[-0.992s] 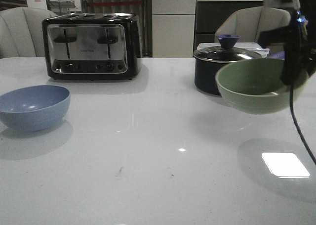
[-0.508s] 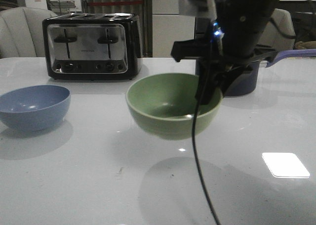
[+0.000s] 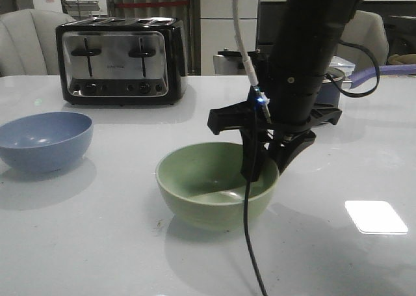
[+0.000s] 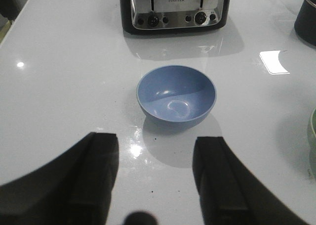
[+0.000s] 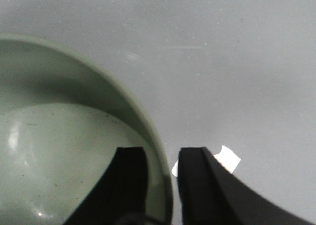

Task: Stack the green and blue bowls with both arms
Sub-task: 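Set the green bowl down, open the right gripper and withdraw, then lower the left gripper onto the rim of the light blue bowl and grasp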

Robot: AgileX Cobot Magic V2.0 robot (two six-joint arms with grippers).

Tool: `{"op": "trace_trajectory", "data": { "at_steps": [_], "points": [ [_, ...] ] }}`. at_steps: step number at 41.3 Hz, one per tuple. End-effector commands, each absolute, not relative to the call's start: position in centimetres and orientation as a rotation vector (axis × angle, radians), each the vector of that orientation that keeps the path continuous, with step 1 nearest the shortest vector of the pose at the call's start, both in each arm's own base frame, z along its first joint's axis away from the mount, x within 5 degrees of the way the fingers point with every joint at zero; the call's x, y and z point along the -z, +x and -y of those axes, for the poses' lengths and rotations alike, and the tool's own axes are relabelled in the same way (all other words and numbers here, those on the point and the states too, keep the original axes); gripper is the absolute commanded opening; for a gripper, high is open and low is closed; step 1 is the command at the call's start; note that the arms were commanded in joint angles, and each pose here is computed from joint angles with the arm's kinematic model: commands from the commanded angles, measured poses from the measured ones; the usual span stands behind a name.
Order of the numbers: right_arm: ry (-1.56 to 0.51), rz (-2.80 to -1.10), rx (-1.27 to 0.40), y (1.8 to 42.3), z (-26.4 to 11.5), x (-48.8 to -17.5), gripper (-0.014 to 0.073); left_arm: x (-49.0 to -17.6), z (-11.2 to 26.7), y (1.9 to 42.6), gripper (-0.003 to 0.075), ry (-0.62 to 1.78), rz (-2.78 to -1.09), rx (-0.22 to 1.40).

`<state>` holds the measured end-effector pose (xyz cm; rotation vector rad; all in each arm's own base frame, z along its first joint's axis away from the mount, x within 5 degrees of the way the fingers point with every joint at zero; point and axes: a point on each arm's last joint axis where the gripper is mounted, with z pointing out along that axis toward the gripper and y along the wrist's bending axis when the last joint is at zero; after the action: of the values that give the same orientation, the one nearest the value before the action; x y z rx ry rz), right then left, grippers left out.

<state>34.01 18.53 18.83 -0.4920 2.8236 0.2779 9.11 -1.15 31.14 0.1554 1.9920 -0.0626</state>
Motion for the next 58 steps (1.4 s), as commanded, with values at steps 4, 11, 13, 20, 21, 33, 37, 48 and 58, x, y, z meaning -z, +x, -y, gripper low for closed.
{"op": "trace_trajectory", "data": {
  "at_steps": [4,11,13,20,21,33,37,48,58],
  "points": [
    [-0.518,-2.643,-0.282,33.9,-18.1,-23.8,0.0467,-32.6,1.3,9.5,0.0402,0.147,-1.897,0.079],
    [-0.569,-2.503,-0.293,31.6,-17.4,-28.4,0.0467,-32.6,1.3,9.5,0.0402,0.147,-1.897,0.079],
    [-0.587,-2.457,-0.301,30.6,-17.2,-29.4,0.0467,-32.6,1.3,9.5,0.0402,0.147,-1.897,0.079],
    [-0.605,-2.321,-0.328,25.7,-15.2,-32.6,0.0467,-32.6,1.3,9.5,0.0402,0.147,-1.897,0.079],
    [-0.602,-2.306,-0.331,24.9,-14.8,-32.9,0.0467,-32.6,1.3,9.5,0.0402,0.147,-1.897,0.079],
    [-0.586,-2.222,-0.343,17.5,-10.5,-33.0,0.0467,-32.6,1.3,9.5,0.0402,0.147,-1.897,0.079],
    [-0.585,-2.213,-0.346,15.6,-9.4,-32.3,0.0467,-32.6,1.3,9.5,0.0402,0.147,-1.897,0.079],
    [-0.567,-2.135,-0.363,12.1,-7.4,-31.9,0.0467,-32.6,1.2,9.5,0.0402,0.162,-1.896,0.053],
    [-0.559,-2.1,-0.37,11.6,-7.1,-32.4,0.0467,-33.6,1.4,11.6,0.0402,0.177,-1.987,0.036]
  ]
}}
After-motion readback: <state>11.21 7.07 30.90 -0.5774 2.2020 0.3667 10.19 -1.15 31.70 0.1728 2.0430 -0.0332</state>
